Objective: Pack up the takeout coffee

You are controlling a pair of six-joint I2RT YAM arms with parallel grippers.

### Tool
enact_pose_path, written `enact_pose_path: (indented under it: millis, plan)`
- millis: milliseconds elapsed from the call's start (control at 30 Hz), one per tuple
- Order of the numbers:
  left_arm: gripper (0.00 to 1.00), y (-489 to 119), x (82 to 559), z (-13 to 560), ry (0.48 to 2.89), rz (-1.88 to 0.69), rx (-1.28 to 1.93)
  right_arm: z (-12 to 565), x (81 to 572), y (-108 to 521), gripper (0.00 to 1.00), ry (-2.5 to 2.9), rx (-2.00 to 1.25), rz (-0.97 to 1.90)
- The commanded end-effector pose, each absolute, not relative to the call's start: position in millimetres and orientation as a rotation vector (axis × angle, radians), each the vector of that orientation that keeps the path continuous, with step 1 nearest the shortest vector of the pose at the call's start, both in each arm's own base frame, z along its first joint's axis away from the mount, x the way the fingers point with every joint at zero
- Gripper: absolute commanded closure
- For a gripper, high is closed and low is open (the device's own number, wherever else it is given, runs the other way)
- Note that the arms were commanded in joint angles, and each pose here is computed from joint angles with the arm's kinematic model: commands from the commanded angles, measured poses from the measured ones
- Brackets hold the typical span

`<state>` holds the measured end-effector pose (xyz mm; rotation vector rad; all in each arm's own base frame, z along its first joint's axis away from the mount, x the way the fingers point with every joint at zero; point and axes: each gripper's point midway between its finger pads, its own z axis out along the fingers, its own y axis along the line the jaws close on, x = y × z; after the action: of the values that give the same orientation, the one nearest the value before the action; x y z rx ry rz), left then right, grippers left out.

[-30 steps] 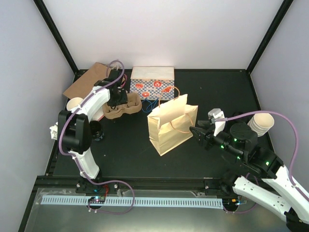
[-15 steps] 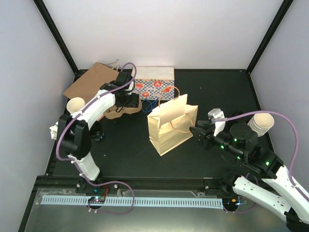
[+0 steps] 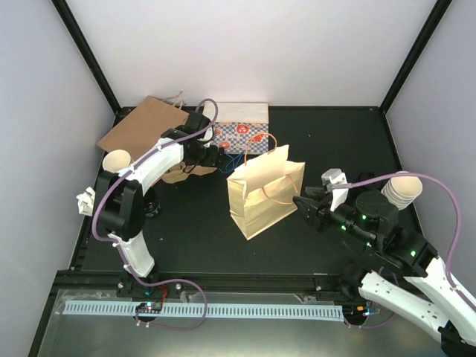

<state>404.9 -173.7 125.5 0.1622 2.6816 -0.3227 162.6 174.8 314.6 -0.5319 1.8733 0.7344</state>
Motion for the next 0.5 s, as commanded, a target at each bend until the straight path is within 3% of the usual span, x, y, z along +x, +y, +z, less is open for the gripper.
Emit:
enact_pose_path:
  millis: [0, 167, 467]
  plan:
    - [0.06, -185.6, 416.2, 142.7, 2.607, -0.322, 0.211, 312.0, 163.4, 167.8, 0.49, 1.874, -0.505, 0.711]
    - [0.01, -186.7, 418.5, 139.6, 2.611, -0.3, 0.22, 307.5, 162.8, 165.3, 0.49, 1.886, -0.503, 0.698]
    - [0.14, -192.7, 423.4, 120.6, 2.67, -0.24, 0.259, 306.7, 163.7, 166.6, 0.49, 1.889, -0.5, 0.702]
